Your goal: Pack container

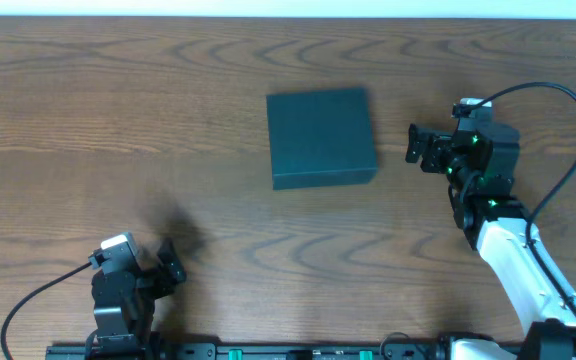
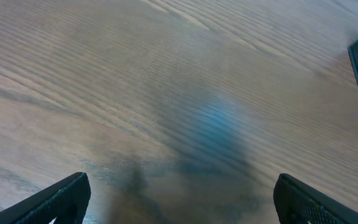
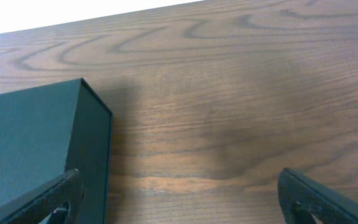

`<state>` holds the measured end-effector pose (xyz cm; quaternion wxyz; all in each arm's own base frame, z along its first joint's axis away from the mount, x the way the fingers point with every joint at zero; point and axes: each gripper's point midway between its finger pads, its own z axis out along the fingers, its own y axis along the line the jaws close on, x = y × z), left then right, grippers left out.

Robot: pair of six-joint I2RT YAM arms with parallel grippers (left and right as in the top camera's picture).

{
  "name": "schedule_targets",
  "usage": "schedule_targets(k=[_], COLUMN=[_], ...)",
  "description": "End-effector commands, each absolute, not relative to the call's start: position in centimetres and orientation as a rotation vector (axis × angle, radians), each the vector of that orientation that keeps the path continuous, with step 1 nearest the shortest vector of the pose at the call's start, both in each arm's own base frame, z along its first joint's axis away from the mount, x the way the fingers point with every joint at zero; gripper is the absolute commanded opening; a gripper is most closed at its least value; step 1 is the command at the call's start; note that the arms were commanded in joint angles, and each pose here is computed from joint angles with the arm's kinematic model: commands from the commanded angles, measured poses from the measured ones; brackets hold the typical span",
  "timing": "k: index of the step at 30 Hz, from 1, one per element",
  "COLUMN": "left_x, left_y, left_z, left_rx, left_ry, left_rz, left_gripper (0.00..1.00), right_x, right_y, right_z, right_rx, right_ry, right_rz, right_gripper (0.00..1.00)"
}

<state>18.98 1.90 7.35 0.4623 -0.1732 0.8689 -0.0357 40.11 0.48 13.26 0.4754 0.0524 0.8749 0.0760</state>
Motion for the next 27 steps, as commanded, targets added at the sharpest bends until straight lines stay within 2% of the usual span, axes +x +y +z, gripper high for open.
schedule_targets(k=[1, 17, 20, 27], left_x=[18.6, 18.6, 18.6, 18.6], left_y=[1.7, 1.8, 1.8, 1.8], left_z=[6.7, 6.7, 6.7, 6.7], left_rx=[-0.398, -0.398, -0.398, -0.398], left_ry=[2.166, 2.166, 2.166, 2.166], left_rz=[-0.077, -0.076, -0.076, -0.076], left_gripper=[0.95, 0.95, 0.95, 0.95], right_x=[40.3, 39.9, 37.4, 28.4], right_y=[0.1, 0.4, 0.5, 2.0], right_z=[13.9, 14.2, 16.1, 23.4], right_rx=[0.133, 0.126, 0.126, 0.048], right_ry=[2.123, 2.129, 2.139, 2.031], right_rz=[0.173, 0.177, 0.178, 0.179], right_gripper=[0.99, 0.99, 0.99, 0.99])
